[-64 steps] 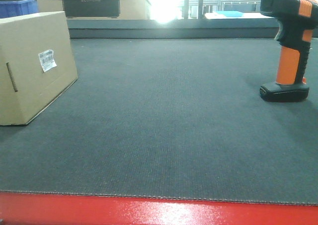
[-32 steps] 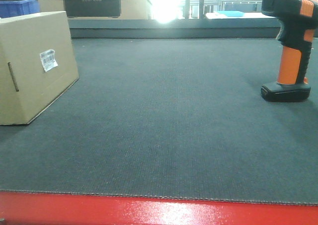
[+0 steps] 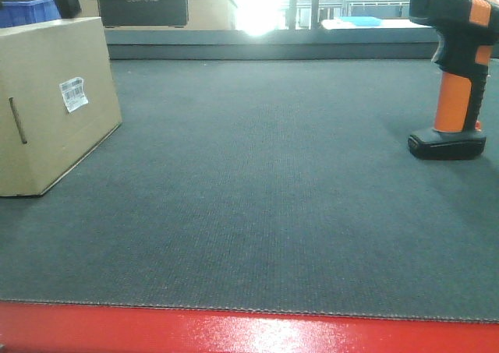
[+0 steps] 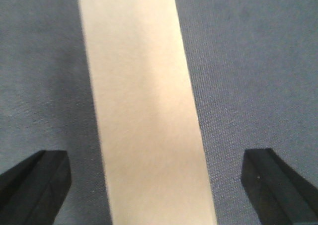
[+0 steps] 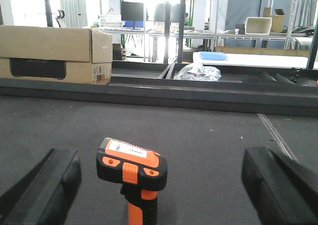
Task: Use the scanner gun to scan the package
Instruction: 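Grasp the cardboard box with the left gripper and lift it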
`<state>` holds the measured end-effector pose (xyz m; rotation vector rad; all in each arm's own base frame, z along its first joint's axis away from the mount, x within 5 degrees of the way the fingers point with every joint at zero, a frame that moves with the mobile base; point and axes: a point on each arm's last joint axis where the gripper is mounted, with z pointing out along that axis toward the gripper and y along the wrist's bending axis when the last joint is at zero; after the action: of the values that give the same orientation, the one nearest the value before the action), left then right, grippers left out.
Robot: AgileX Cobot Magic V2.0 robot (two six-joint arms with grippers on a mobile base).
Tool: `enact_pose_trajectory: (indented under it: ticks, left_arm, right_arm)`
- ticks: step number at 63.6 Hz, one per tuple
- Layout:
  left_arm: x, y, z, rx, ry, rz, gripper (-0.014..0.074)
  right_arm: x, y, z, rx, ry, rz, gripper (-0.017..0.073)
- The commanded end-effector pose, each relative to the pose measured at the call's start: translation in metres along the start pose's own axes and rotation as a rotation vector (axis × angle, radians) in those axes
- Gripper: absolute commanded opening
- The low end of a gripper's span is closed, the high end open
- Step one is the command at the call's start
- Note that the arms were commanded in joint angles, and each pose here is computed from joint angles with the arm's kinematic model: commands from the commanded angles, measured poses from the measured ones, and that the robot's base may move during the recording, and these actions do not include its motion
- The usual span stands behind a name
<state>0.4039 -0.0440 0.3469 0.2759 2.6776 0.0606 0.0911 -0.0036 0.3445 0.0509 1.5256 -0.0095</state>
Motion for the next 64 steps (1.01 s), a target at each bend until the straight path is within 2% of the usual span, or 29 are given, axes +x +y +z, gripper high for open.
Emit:
enact_pose_trajectory:
  ticks: [1, 16, 21, 27, 33, 37, 40, 43, 54, 64]
  left_arm:
    - [-0.002, 0.000, 0.009, -0.001, 0.013, -0.010, 0.0598]
    - [-0.001, 0.008, 0.036, 0.019, 0.069, -0.066, 0.0598]
    - [-0.001, 0.006, 0.043, 0.031, 0.083, -0.068, 0.0596]
    - [-0.001, 0.005, 0.045, 0.046, 0.087, -0.074, 0.0538]
    - [-0.002, 0.005, 0.043, 0.045, 0.080, -0.076, 0.0349]
    - [-0.003, 0.005, 0.041, 0.045, 0.074, -0.077, 0.0173]
    - [-0.004, 0.005, 0.040, 0.044, 0.068, -0.077, 0.0007]
    - [-0.006, 0.006, 0.038, 0.044, 0.061, -0.077, -0.0114]
    - [-0.007, 0.007, 0.018, 0.040, 0.013, -0.078, -0.0111]
    - [-0.007, -0.003, -0.012, 0.152, -0.056, -0.121, -0.0111]
  right_arm:
    - [-0.003, 0.000, 0.001, 0.001, -0.006, 0.004, 0.0560]
    - [-0.001, 0.000, 0.001, 0.000, 0.014, 0.004, 0.0560]
    - [-0.001, 0.000, 0.001, 0.000, 0.014, 0.004, 0.0560]
    - [-0.001, 0.000, 0.001, 0.000, 0.014, 0.004, 0.0560]
    - [-0.001, 0.000, 0.001, 0.000, 0.014, 0.004, 0.0560]
    - [-0.001, 0.000, 0.001, 0.000, 0.014, 0.004, 0.0560]
    - [-0.001, 0.000, 0.001, 0.000, 0.014, 0.004, 0.0560]
    - [-0.001, 0.000, 0.001, 0.000, 0.014, 0.004, 0.0560]
    - [-0.002, 0.000, 0.001, 0.000, 0.008, 0.004, 0.0560]
    - [-0.002, 0.001, 0.001, -0.006, 0.006, 0.004, 0.0560]
